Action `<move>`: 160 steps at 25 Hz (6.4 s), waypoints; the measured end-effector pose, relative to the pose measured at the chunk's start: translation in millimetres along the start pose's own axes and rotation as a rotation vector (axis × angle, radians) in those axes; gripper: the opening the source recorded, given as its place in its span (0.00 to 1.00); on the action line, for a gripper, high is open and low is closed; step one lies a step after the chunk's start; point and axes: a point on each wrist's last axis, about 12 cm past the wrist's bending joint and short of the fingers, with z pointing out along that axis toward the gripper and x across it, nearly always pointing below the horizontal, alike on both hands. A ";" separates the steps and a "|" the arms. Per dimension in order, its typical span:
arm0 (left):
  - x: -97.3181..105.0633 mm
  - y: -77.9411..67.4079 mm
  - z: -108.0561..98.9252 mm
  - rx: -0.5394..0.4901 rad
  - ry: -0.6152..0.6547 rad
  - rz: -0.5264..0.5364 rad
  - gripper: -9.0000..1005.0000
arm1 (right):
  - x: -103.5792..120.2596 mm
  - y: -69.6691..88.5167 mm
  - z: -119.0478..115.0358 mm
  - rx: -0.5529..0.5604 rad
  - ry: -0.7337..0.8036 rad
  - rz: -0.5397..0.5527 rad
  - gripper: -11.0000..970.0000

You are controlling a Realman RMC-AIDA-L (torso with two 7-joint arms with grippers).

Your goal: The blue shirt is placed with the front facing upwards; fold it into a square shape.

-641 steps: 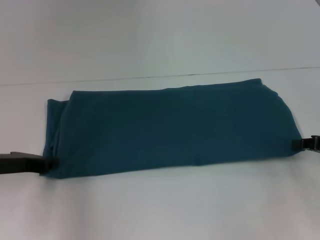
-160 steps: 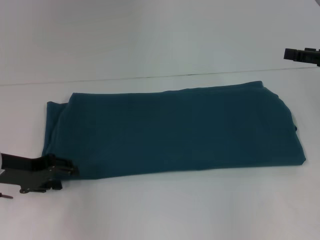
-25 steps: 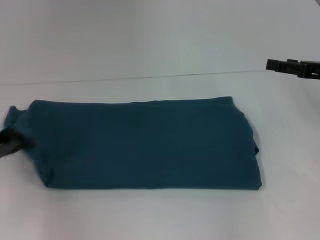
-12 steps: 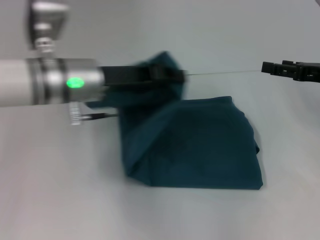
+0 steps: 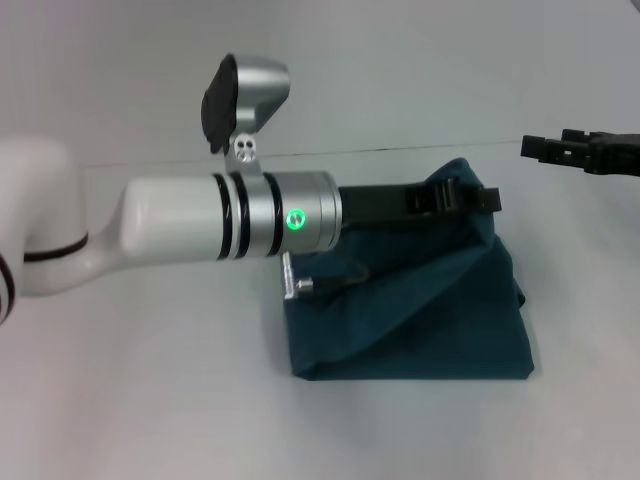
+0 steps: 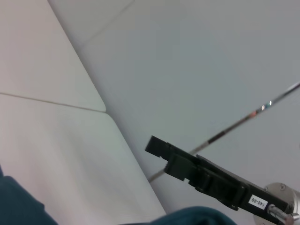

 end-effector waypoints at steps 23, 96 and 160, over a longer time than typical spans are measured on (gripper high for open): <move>36.1 26.7 -53.0 0.033 -0.083 0.023 0.79 | 7.3 6.3 13.9 -0.025 0.071 -0.024 0.93; 87.2 83.7 -146.4 -0.211 -0.144 0.155 0.94 | 53.9 94.8 80.3 -0.328 0.481 -0.518 0.86; 83.3 84.0 -146.9 -0.215 -0.167 0.168 0.94 | 29.9 57.1 59.1 -0.112 0.273 -0.395 0.06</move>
